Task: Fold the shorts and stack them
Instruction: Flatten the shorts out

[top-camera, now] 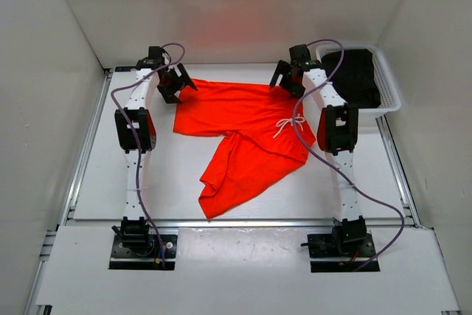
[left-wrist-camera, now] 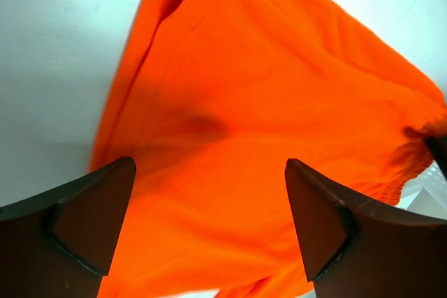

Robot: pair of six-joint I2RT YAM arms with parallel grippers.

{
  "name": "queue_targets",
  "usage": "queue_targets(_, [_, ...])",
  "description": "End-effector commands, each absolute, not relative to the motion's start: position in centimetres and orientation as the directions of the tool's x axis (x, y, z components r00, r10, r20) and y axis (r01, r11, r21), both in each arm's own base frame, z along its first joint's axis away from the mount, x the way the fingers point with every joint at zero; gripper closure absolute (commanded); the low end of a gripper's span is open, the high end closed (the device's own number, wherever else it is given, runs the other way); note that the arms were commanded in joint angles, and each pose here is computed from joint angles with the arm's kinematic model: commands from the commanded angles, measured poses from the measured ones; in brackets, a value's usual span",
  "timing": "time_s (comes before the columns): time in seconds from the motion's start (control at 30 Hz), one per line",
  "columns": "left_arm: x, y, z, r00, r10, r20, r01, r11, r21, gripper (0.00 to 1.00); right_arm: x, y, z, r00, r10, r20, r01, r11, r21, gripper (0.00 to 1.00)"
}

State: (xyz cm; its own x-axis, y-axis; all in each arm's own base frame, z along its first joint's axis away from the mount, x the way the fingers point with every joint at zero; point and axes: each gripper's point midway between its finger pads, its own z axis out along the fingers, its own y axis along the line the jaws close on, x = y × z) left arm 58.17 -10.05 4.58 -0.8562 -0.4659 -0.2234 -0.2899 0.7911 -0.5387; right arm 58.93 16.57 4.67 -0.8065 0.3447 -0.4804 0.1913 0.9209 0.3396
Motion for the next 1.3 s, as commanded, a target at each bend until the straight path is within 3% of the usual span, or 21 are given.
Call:
queue_targets(0.0, [58.8,-8.2,14.1,-0.783,-0.47,-0.407,-0.212,0.818,-0.535,0.0,59.0,18.9,16.8,-0.709,0.34,-0.618,0.034,0.892,0.451,0.05])
queue_targets(0.03, [58.2,-7.6,17.9,-0.748,-0.466,-0.472,-0.189,0.832,-0.522,0.0,58.5,19.5,17.8,-0.706,0.334,-0.625,0.019,0.891,0.454,0.03])
queue_targets(0.13, [55.3,-6.0,19.6,-0.739,-0.445,-0.506,-0.221,0.869,-0.442,0.0,56.1,20.6,22.1,-0.668,0.323,-0.67,-0.015,0.895,0.446,0.01])
queue_targets(0.17, [53.5,-5.6,23.2,-0.711,-0.436,-0.552,-0.204,0.879,-0.432,0.0,55.2,20.8,22.7,-0.668,0.317,-0.673,-0.018,0.898,0.44,0.01])
queue_targets(0.23, [49.8,-6.1,21.2,-0.762,-0.402,-0.508,-0.226,0.9,-0.373,0.0,52.8,21.4,26.1,-0.627,0.315,-0.712,-0.056,0.894,0.445,0.01])
queue_targets(0.27, [47.7,-5.8,23.1,-0.744,-0.385,-0.545,-0.219,0.912,-0.347,0.01,50.3,21.6,25.6,-0.648,0.313,-0.695,-0.046,0.894,0.446,0.01])
queue_targets(0.3, [44.7,-6.1,19.6,-0.803,-0.376,-0.463,-0.246,0.916,-0.316,0.1,49.4,22.2,25.7,-0.639,0.318,-0.701,-0.062,0.886,0.459,0.01])
queue_targets(0.37, [41.2,-7.2,19.8,-0.816,-0.355,-0.456,-0.216,0.92,-0.328,0.27,45.6,23.1,25.9,-0.65,0.286,-0.704,-0.085,0.893,0.442,0.03])
queue_targets(0.43, [36.6,-9.4,15.8,-0.881,-0.286,-0.376,-0.175,0.937,-0.304,0.45,42.1,22.3,21.2,-0.715,0.238,-0.657,-0.044,0.923,0.382,0.07])
queue_targets(0.47, [34.9,-10.3,16.2,-0.882,-0.271,-0.385,-0.152,0.938,-0.313,0.47,40.1,22.3,22.1,-0.704,0.246,-0.666,-0.051,0.918,0.394,0.1])
queue_targets(0.53, [31.0,-12.8,12.9,-0.917,-0.24,-0.32,-0.142,0.943,-0.301,0.47,36.0,20.5,17.2,-0.771,0.223,-0.596,-0.001,0.936,0.351,0.19])
queue_targets(0.57, [30.0,-13.4,12.9,-0.913,-0.231,-0.336,-0.125,0.943,-0.307,0.38,34.3,19.8,18.1,-0.757,0.256,-0.601,0.012,0.925,0.379,0.23])
queue_targets(0.63, [27.3,-14.7,10.2,-0.94,-0.204,-0.275,-0.12,0.948,-0.293,0.31,31.5,18.7,16.6,-0.776,0.258,-0.575,0.03,0.926,0.376,0.3])
queue_targets(0.7, [26.5,-15.1,9.1,-0.945,-0.19,-0.266,-0.113,0.953,-0.28,0.33,28.1,17.0,15.2,-0.79,0.271,-0.549,0.058,0.926,0.374,0.33])
queue_targets(0.8, [25.7,-15.4,6.8,-0.954,-0.189,-0.231,-0.133,0.962,-0.237,0.43,24.5,15.4,13.9,-0.808,0.275,-0.521,0.078,0.927,0.367,0.35])
queue_targets(0.9, [25.6,-16.2,5.3,-0.963,-0.165,-0.215,-0.121,0.971,-0.205,0.41,22.4,14.1,13.5,-0.808,0.282,-0.517,0.093,0.928,0.362,0.35])
queue_targets(1.0, [25.4,-16.9,4.0,-0.971,-0.15,-0.184,-0.115,0.976,-0.187,0.35,21.9,13.7,13.3,-0.806,0.291,-0.516,0.106,0.928,0.359,0.35])
queue_targets(1.17, [24.9,-17.3,1.9,-0.983,-0.127,-0.133,-0.107,0.983,-0.151,0.33,21.7,13.6,13.2,-0.81,0.289,-0.511,0.109,0.929,0.354,0.35])
queue_targets(1.27, [25.3,-17.3,1.8,-0.982,-0.128,-0.137,-0.108,0.984,-0.141,0.46,21.8,13.4,13.2,-0.806,0.291,-0.516,0.113,0.931,0.347,0.35])
